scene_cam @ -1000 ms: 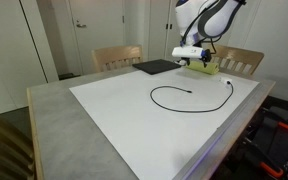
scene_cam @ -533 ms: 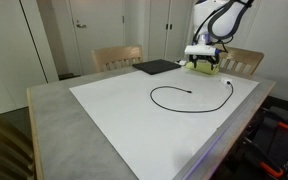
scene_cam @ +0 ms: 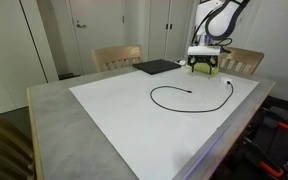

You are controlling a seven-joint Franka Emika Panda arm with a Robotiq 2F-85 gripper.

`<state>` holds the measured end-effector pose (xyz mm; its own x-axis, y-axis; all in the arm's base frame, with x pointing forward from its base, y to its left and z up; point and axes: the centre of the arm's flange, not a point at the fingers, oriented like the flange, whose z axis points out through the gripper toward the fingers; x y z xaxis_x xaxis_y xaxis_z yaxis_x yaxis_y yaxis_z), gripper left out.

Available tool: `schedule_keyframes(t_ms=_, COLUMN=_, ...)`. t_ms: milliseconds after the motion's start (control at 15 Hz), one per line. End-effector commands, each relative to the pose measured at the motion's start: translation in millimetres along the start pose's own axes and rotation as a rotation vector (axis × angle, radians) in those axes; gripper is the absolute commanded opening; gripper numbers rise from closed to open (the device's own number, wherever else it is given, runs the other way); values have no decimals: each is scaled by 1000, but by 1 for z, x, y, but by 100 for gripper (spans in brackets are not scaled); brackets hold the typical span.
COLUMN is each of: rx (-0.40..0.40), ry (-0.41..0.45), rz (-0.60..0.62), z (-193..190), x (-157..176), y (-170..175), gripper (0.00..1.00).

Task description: Take the charger and position it in the center of the table

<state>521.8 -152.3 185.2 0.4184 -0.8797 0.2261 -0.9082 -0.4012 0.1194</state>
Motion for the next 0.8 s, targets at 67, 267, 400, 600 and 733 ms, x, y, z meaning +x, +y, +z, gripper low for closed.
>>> schedule_keyframes(t_ms=67, rx=89, ry=-170, rz=-146, z=11, x=30, y=32, gripper=100)
schedule_keyframes(t_ms=267, rx=90, ry=-175, rz=-269, z=17, x=39, y=45, gripper=100)
schedule_keyframes(t_ms=400, rx=95, ry=-149, rz=-231, z=18, x=33, y=41, gripper=100)
schedule_keyframes(t_ms=600, rx=95, ry=-153, rz=-249, z=21, x=35, y=45, gripper=100)
schedule_keyframes(t_ms=733, rx=117, ry=-156, rz=-299, z=22, x=35, y=42, gripper=100)
